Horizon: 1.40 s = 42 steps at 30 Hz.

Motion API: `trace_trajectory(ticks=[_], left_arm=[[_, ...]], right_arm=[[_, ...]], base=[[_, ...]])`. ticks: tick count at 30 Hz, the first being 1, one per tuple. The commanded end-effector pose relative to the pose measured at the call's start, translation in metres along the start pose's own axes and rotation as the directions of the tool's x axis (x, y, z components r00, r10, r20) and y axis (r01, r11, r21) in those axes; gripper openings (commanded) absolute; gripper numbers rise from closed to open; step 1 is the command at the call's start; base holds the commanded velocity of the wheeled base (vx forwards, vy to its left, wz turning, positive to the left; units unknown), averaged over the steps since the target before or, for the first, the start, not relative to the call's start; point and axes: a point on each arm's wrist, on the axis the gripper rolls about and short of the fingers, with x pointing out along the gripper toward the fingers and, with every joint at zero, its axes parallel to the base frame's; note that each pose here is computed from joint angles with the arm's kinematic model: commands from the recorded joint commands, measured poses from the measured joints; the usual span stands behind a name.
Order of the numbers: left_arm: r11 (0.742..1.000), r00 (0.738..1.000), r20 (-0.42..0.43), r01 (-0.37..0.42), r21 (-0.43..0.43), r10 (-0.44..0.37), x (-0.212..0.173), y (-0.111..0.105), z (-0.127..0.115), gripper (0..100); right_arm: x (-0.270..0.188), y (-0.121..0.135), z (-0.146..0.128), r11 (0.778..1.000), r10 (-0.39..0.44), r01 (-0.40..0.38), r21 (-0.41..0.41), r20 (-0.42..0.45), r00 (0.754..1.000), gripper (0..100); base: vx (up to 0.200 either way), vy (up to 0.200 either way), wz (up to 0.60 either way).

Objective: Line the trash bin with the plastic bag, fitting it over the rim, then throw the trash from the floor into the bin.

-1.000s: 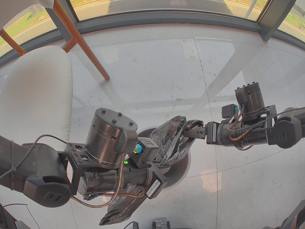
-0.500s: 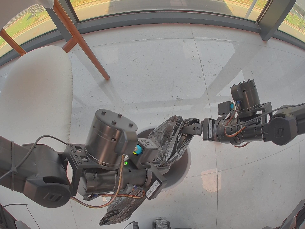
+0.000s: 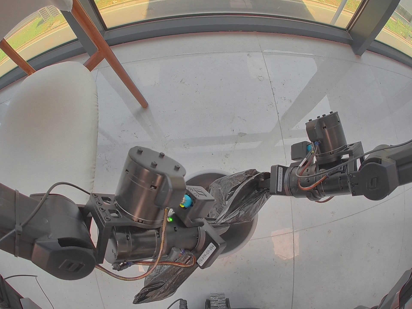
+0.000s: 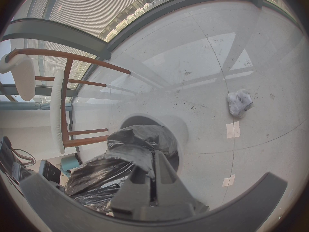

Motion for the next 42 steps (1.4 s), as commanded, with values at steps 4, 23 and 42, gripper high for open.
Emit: trace_trajectory(ticks=[4, 23, 42], left_arm=[[1.0, 1.0, -0.003, 0.0, -0.001, 0.0, 0.0, 0.0, -0.001, 0], [1.0, 1.0, -0.023, -0.019, -0.021, 0.018, 0.004, 0.0, -0.007, 100], [0.994, 0.989, -0.102, -0.106, -0.027, 0.102, 0.02, 0.001, -0.014, 100]], right_arm=[[0.001, 0.003, 0.001, 1.0, 0.008, -0.008, -0.005, 0.003, 1.0, 0], [-0.001, 0.006, 0.007, 0.99, 0.026, -0.019, -0.14, 0.045, 0.999, 0], [0.001, 0.011, 0.011, 0.989, 0.028, -0.013, -0.146, 0.103, 0.994, 0]], base=[[0.0, 0.0, 0.0], [0.0, 0.0, 0.0], [0.0, 0.0, 0.0]])
